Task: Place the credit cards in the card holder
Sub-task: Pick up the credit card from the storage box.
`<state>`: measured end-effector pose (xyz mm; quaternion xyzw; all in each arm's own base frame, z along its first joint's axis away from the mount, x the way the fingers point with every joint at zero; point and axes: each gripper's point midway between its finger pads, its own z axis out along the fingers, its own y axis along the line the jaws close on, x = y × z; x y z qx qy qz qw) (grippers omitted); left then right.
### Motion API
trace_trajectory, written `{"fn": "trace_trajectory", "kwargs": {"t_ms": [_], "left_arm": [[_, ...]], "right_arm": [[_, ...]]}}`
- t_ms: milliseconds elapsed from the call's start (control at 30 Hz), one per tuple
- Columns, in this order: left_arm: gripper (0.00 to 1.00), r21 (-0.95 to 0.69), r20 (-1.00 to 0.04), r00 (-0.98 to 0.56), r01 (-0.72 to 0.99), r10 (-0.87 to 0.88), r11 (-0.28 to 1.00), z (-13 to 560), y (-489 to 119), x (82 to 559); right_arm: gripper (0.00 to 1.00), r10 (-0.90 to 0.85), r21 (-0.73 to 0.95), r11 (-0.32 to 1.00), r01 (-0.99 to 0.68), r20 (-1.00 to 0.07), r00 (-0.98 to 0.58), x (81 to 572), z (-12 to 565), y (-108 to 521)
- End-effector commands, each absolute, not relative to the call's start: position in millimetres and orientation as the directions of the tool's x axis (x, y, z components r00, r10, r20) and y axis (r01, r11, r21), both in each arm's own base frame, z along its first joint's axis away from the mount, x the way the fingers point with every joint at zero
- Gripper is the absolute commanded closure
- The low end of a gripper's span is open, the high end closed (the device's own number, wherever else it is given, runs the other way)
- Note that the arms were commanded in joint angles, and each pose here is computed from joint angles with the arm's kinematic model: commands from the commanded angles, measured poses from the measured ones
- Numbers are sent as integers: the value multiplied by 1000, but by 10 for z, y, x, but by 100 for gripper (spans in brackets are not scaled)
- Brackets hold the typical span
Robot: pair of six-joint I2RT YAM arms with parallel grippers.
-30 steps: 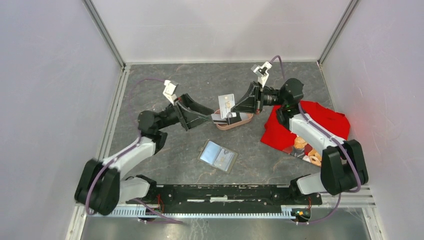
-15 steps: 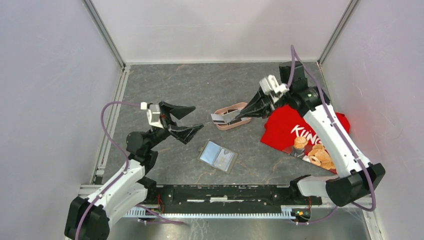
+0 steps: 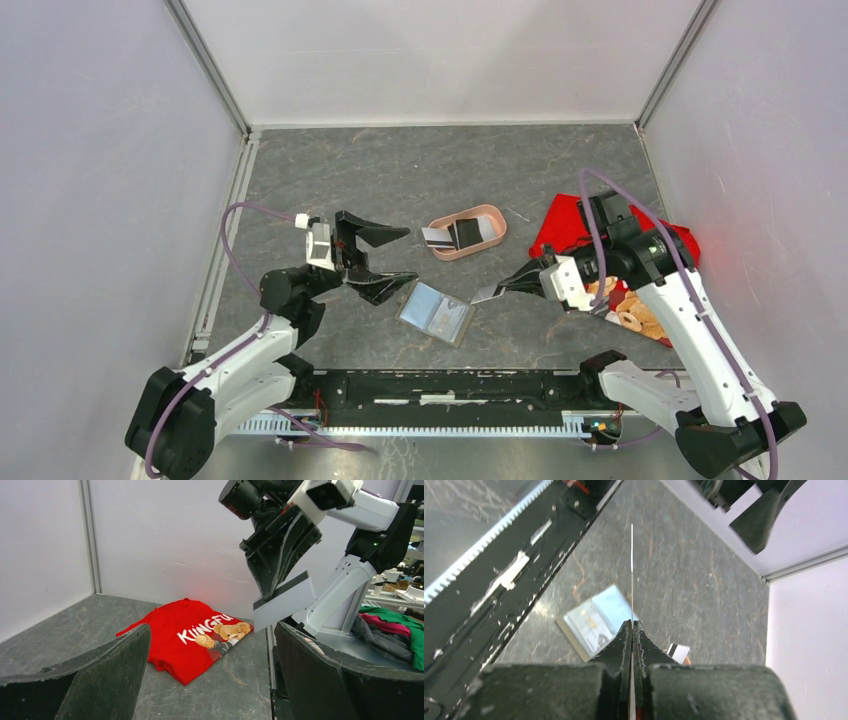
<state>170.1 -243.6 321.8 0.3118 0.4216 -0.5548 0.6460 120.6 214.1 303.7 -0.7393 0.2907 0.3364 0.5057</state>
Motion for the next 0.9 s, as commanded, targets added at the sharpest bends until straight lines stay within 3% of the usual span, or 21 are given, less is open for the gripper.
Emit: {"fn": "trace_trajectory", "kwargs": {"t_ms": [0,467,633,667,700,733,767,867], "left_arm": [[0,-21,-883,53,988,-467,152,3329,-2457,1592],[0,-51,-920,29,980,-391,192,3128,-2565,1667],[0,-181,-930,-96,960,-354,215,2996,-2598,1785],[0,-260,-921,-164,934,-353,245,2954,-2602,1876],[0,-385,-901,-288,876,-325,290,2786,-2609,1989],[0,-470,-875,-377,814,-305,342,2661,-2599,2085],[0,-534,-844,-453,752,-287,385,2560,-2588,2153],[5,-677,-722,-640,575,-263,459,2245,-2565,2191]], "right_arm": [[100,-138,-615,-353,-705,-711,689,1247,2872,2075],[100,-150,-618,-351,-704,-705,693,1243,2858,2053],[100,-163,-565,-337,-753,-752,638,1237,2786,2045],[100,-175,-513,-311,-800,-796,579,1268,2763,2059],[100,-211,-363,-246,-899,-885,415,1313,2700,2076],[100,-219,-277,-167,-946,-925,310,1459,2688,2124],[100,-238,-97,-51,-994,-965,106,1603,2606,2155],[100,-259,121,227,-966,-949,-180,2032,2286,2082]]}}
